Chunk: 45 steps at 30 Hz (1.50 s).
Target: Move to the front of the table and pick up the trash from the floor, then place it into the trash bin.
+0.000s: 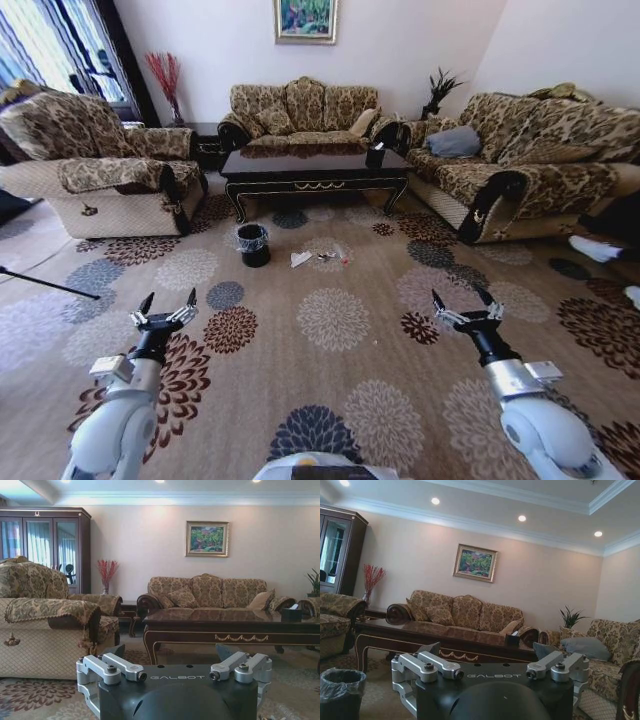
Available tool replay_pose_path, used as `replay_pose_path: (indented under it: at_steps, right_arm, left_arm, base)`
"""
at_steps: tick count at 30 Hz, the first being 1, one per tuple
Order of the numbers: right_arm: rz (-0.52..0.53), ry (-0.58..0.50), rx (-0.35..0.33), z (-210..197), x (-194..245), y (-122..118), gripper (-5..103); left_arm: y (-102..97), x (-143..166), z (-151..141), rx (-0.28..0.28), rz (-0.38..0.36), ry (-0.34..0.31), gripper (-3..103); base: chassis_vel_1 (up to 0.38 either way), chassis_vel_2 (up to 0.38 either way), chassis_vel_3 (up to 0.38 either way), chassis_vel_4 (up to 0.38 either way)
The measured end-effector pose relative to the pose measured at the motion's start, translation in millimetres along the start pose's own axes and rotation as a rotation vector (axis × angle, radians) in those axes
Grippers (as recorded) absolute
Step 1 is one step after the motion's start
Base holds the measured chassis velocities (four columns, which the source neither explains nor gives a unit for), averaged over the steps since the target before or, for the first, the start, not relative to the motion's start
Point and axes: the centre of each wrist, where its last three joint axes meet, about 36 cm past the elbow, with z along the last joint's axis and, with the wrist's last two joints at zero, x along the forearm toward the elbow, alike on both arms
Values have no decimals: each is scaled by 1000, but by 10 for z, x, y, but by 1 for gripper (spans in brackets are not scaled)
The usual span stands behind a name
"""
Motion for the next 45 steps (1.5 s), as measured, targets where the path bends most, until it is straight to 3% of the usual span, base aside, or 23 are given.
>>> replay_pose_path:
  at_steps: [19,32,45]
  right_arm:
    - [-4,-69,-8,0,-25,-1,100]
    - [44,-77,-4,90,-199,-274,100]
    - [4,-67,11,81,-182,-207,100]
  left_arm:
    - [-67,96,-10,-16,8,10,100]
    - [-98,220,-54,-36,4,29,100]
    - [-101,228,-31,-47,1,37,100]
  base:
    - [0,0,0,0]
    - [0,0,0,0]
    - [0,0,0,0]
